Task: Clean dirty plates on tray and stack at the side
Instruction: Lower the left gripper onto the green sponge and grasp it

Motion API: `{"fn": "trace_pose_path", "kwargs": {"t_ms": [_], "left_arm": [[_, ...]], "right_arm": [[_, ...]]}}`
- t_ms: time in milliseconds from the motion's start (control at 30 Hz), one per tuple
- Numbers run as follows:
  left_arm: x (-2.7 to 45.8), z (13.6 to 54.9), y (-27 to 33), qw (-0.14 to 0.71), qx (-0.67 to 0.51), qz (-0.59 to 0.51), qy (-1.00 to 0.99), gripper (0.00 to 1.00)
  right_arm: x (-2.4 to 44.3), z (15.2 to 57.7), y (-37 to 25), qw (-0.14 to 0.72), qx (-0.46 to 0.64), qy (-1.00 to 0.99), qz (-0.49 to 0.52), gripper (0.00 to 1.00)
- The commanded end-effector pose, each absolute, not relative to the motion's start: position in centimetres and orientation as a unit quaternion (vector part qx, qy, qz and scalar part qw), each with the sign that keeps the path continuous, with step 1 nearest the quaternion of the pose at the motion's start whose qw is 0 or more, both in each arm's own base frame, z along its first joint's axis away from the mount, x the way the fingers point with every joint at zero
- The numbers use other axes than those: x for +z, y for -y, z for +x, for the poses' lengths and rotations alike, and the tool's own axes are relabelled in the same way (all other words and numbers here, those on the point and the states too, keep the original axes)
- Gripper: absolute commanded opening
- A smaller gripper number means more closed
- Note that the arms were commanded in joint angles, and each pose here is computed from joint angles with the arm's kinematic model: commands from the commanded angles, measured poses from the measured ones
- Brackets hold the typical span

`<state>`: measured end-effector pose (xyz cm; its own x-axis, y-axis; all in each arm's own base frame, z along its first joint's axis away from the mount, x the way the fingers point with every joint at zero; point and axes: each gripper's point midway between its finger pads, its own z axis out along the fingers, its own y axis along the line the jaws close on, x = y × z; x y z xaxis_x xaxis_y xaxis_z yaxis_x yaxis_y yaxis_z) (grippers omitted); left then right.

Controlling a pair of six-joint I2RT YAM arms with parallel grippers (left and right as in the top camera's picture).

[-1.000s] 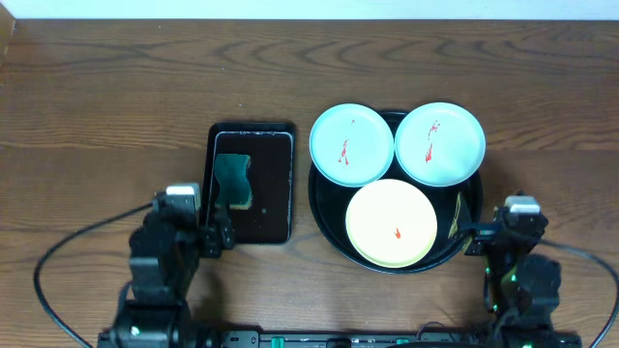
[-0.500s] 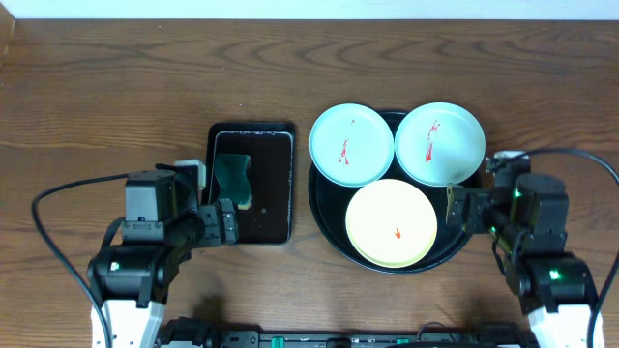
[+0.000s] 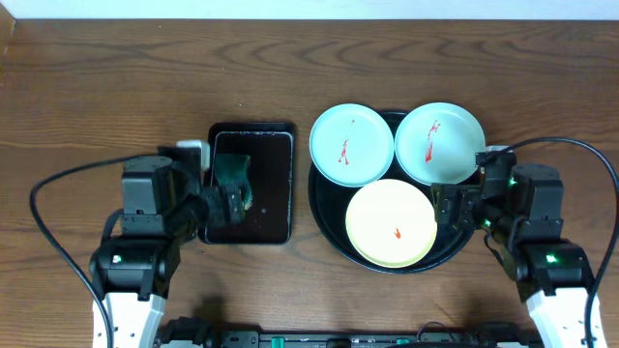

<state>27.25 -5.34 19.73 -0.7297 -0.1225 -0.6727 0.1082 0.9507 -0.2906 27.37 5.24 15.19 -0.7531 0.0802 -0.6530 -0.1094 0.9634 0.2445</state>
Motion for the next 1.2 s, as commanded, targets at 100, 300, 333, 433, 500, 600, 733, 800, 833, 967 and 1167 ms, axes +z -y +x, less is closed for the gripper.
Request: {"fn": "trace_pose_path", "kwargs": {"t_ms": [100,300,333,433,500,600,733,800,833,967,1167], "left_arm": [[18.6,30.8,4.8,0.366,-0.145,-0.023,-0.919,0.90],[12.6,32.6,3.9,0.288,-0.113,-0.041,-0.950,0.88],[11.6,32.8,4.0,0.276,-0.112,-0.041,-0.954,0.88],[9.6,33.3,4.8,0.252,-0.113,-0.032,-0.960,0.86],[8.4,33.6,5.2,0.241,-0.106,-0.025,-0.964,0.86],[6.6,33.8,4.6,0.226,-0.069,-0.026,-0.971,0.86],[4.7,33.8,3.7,0.206,-0.032,-0.028,-0.978,0.86],[4.0,33.7,3.6,0.196,-0.027,-0.029,-0.980,0.86],[3.6,33.6,3.6,0.192,-0.026,-0.029,-0.981,0.86],[2.8,33.9,3.7,0.186,-0.025,-0.029,-0.982,0.84],[1.8,33.9,3.7,0.177,-0.024,-0.029,-0.983,0.64]], "right_arm": [[14.5,27.7,-6.4,0.324,0.173,-0.930,-0.009,0.99],[13.8,27.8,-6.4,0.311,0.173,-0.934,-0.007,0.98],[13.8,27.9,-6.4,0.311,0.173,-0.934,-0.007,0.98],[13.8,27.9,-6.4,0.312,0.173,-0.934,-0.007,0.98],[13.8,27.9,-6.4,0.313,0.173,-0.934,-0.007,0.98],[13.8,27.9,-6.4,0.312,0.173,-0.934,-0.007,0.98],[13.8,27.9,-6.3,0.313,0.172,-0.934,-0.007,0.99],[13.8,27.9,-6.3,0.313,0.172,-0.934,-0.007,0.98],[13.8,27.9,-6.4,0.313,0.173,-0.934,-0.007,0.99],[13.8,27.9,-6.3,0.313,0.173,-0.934,-0.007,0.98],[13.8,27.9,-6.4,0.313,0.173,-0.934,-0.007,0.97]]}}
